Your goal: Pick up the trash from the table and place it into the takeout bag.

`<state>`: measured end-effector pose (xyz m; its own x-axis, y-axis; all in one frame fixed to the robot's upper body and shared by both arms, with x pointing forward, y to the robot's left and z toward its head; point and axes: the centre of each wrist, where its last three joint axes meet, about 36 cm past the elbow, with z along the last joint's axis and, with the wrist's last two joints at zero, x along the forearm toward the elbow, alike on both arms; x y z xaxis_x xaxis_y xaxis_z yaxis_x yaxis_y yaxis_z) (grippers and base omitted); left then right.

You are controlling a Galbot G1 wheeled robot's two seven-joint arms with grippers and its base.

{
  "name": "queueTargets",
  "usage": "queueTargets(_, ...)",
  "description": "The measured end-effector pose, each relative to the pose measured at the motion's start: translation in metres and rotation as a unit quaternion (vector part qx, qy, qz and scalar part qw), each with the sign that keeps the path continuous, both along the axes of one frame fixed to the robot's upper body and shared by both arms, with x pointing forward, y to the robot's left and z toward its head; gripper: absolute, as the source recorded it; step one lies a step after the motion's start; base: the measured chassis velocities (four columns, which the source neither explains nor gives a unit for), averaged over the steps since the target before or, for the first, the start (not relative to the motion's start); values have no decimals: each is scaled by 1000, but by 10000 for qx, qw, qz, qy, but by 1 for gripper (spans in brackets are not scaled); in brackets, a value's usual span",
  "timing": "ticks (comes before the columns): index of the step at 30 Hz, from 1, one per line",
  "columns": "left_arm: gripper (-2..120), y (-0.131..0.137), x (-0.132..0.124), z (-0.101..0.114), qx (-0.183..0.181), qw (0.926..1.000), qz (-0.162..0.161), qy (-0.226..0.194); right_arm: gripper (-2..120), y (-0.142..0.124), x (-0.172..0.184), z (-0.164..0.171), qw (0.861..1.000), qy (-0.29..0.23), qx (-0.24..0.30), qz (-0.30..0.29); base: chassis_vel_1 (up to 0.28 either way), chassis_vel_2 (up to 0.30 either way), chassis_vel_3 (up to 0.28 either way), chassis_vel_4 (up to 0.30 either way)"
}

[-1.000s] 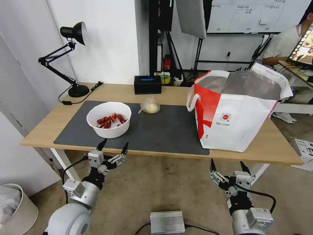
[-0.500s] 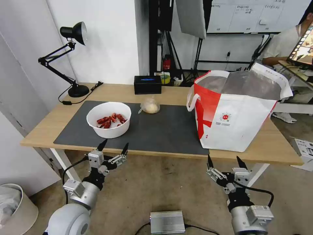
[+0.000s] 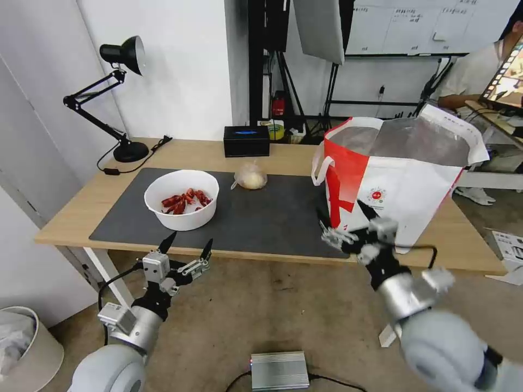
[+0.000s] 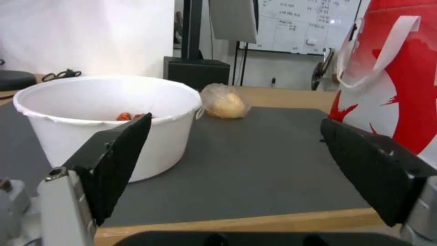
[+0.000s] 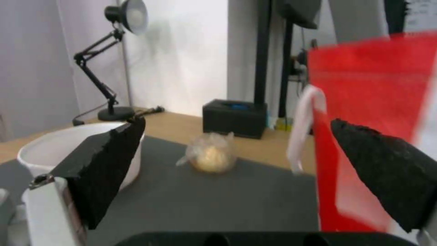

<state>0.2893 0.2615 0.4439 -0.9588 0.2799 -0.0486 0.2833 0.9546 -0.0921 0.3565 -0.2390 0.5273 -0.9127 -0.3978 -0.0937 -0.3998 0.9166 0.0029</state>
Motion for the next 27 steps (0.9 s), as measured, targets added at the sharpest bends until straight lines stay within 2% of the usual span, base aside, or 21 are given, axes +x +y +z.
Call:
queueTargets(5, 100, 1, 1, -1, -3, 10000, 37, 10, 100, 8, 30, 2, 9998, 134, -93, 94, 0, 0, 0, 0)
queueTargets(9, 100, 4, 1, -2, 14, 10000, 94, 18, 100, 27, 71, -6, 9977, 539, -413, 31, 0, 0, 0, 0)
queueTargets(10, 100, 4, 1, -2, 14, 10000, 94, 18, 100, 27, 71, -6, 9977, 539, -413, 31, 0, 0, 0, 0)
queueTargets(17, 100, 12, 1, -3, 145, 9998, 112, 46, 100, 66, 132, 8, 9943, 808, -646, -239, 0, 0, 0, 0)
queueTargets(27, 100, 14, 1, -3, 120, 9998, 138, 51, 100, 106, 180, 12, 9875, 1320, -759, -416, 0, 0, 0, 0)
